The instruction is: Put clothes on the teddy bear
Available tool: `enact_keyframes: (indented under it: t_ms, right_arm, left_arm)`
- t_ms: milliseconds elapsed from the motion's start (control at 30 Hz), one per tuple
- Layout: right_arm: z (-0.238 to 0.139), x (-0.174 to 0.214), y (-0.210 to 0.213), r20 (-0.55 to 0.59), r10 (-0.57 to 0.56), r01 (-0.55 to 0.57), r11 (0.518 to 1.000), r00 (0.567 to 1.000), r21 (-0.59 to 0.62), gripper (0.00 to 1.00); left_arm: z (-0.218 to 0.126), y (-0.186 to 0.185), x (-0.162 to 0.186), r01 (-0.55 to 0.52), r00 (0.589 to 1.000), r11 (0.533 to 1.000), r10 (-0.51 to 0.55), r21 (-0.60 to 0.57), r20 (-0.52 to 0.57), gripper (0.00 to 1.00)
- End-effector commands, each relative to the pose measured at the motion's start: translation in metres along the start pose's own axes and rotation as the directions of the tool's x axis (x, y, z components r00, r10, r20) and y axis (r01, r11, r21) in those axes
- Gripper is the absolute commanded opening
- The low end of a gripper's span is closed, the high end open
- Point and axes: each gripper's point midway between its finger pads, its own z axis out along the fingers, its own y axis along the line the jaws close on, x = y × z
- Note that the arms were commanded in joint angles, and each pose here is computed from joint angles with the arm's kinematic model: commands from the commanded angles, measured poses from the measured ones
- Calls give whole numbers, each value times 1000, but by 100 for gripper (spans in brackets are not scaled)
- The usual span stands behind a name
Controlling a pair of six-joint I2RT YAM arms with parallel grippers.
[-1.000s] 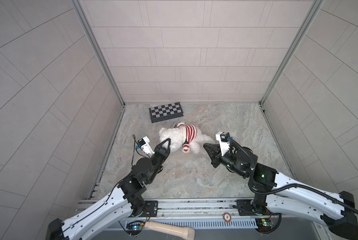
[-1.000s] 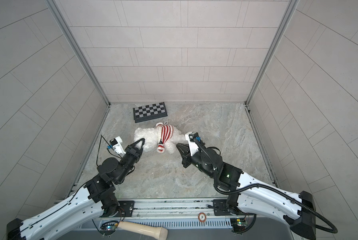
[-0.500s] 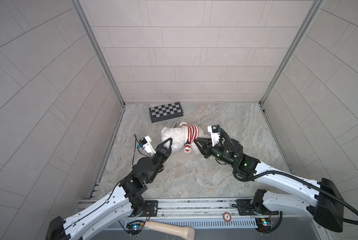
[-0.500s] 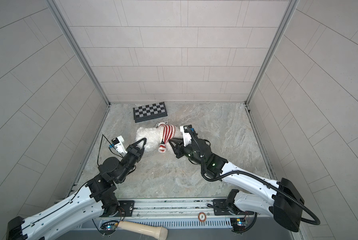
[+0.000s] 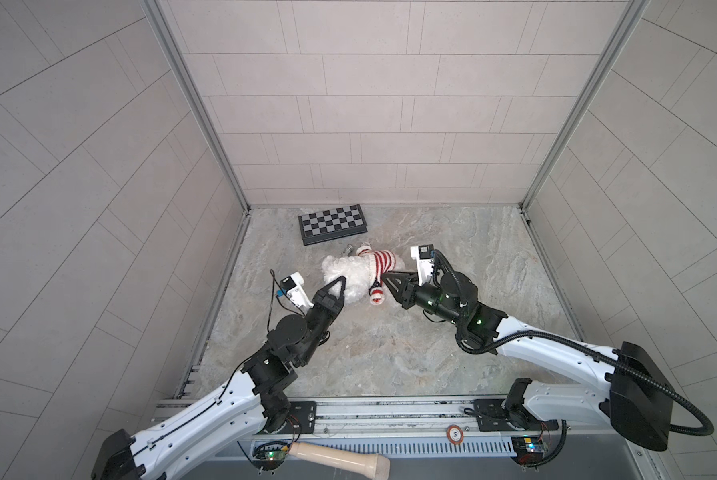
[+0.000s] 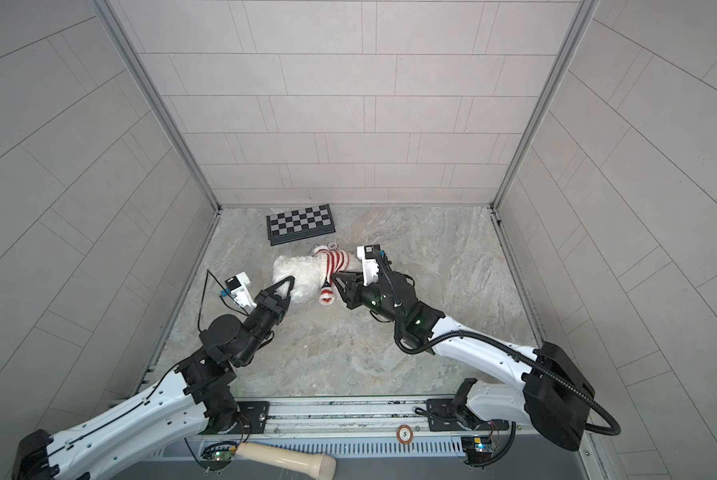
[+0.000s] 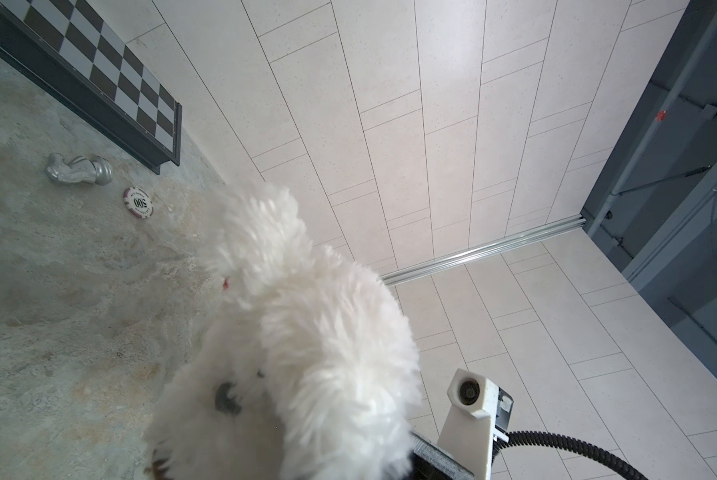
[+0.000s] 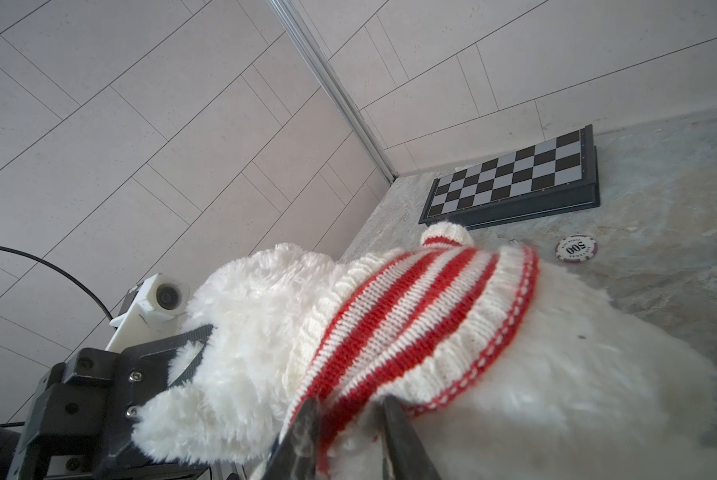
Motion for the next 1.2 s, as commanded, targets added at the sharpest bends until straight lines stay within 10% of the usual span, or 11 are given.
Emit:
enact_keyframes:
  t_ms: [0,633,1167]
  right_arm:
    - [2,-11,5,32,23,-23,1000,999,-12,29]
    - [12,0,-12,16,31,-32,999,999,36,0]
    - [-52,53,17,-170,-65,59,997,983,-41,0]
  left_arm:
    - [-2,-22,-5,39,999,995,-40,89,10,0]
    - [-1,-16,2,21,1000,996,-20,83,-14,0]
    - [-10,21,-12,-60,995,997,64,-43,76,0]
